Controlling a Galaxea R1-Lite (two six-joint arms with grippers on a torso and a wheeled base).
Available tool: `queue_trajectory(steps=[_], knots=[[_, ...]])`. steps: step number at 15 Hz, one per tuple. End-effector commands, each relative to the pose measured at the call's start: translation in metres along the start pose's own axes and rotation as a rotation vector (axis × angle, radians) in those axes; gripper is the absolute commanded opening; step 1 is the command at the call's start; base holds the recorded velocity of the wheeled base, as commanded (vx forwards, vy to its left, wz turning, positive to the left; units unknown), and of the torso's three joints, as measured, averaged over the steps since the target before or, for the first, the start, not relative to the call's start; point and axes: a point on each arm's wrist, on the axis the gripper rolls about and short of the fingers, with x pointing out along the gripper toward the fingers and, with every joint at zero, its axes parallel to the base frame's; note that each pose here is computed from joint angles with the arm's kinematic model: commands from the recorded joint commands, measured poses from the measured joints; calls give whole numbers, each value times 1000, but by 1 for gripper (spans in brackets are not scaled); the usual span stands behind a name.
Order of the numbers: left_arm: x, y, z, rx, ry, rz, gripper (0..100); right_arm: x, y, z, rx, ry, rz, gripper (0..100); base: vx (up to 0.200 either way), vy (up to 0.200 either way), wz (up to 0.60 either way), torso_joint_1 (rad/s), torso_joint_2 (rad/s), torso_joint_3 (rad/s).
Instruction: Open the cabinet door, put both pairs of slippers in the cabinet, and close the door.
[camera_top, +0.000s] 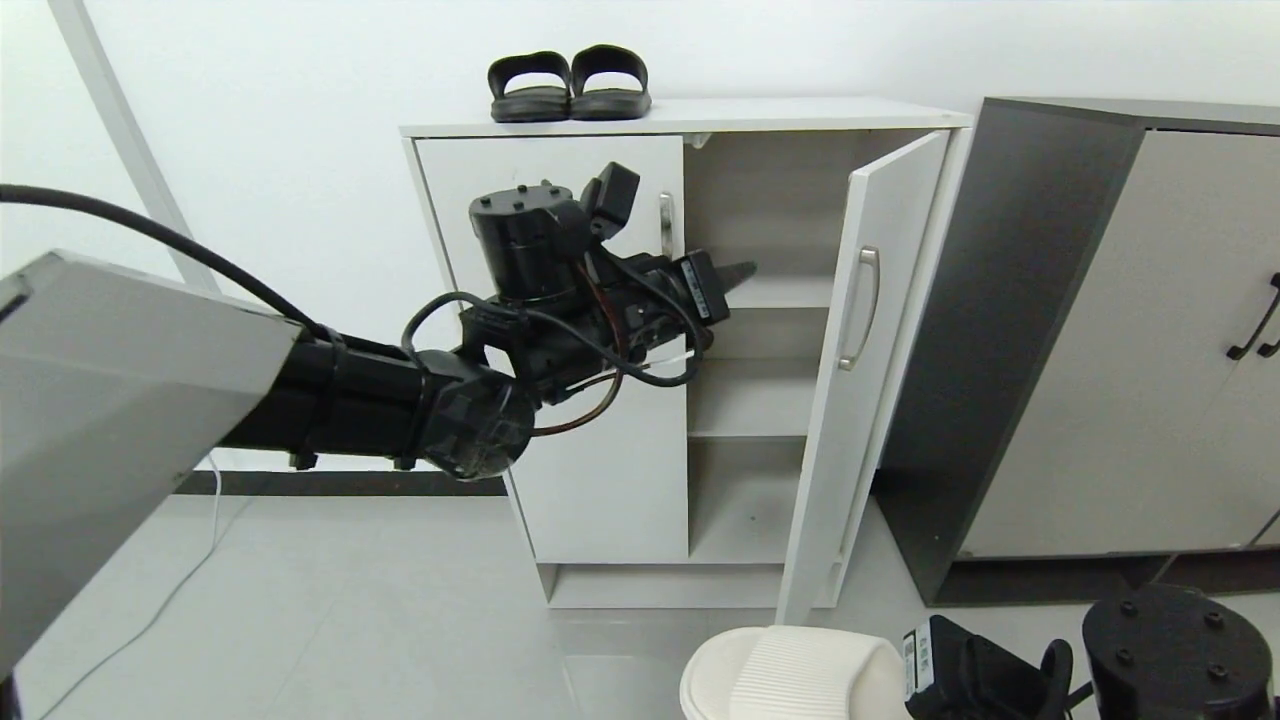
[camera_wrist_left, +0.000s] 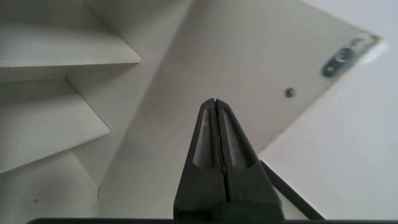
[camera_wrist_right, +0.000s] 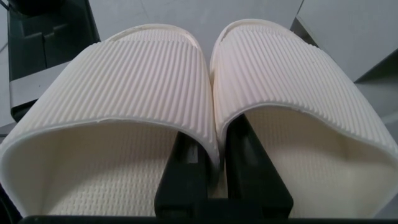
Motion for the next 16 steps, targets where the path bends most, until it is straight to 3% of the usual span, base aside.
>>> queue_trajectory(steps=[1, 3, 5, 8, 9, 11, 13, 16], knots=[[23, 10, -20, -10, 26, -3, 0, 0, 0, 0, 0, 2, 1, 0, 0, 0, 0, 0, 0, 0], [38, 3, -29, -16, 41, -31, 0, 1, 0, -1, 1, 3, 1, 0, 0, 0, 0, 0, 0, 0], [47, -11, -39, -20, 57, -69, 0, 1, 0, -1, 1, 5, 2, 0, 0, 0, 0, 0, 0, 0], [51, -47, -58, -23, 97, -148, 0, 1, 0, -1, 2, 8, 2, 0, 0, 0, 0, 0, 0, 0], [49, -67, -59, -15, 89, -194, 0, 1, 0, -1, 2, 8, 2, 0, 0, 0, 0, 0, 0, 0], [48, -90, -64, -14, 74, -256, 0, 1, -1, -1, 3, 8, -1, 0, 0, 0, 0, 0, 0, 0], [47, -92, -65, -14, 76, -261, 0, 1, -1, -2, 3, 9, -1, 0, 0, 0, 0, 0, 0, 0], [39, -74, -53, -6, 56, -211, 0, 1, -2, -1, 8, 5, -6, 0, 0, 0, 0, 0, 0, 0]])
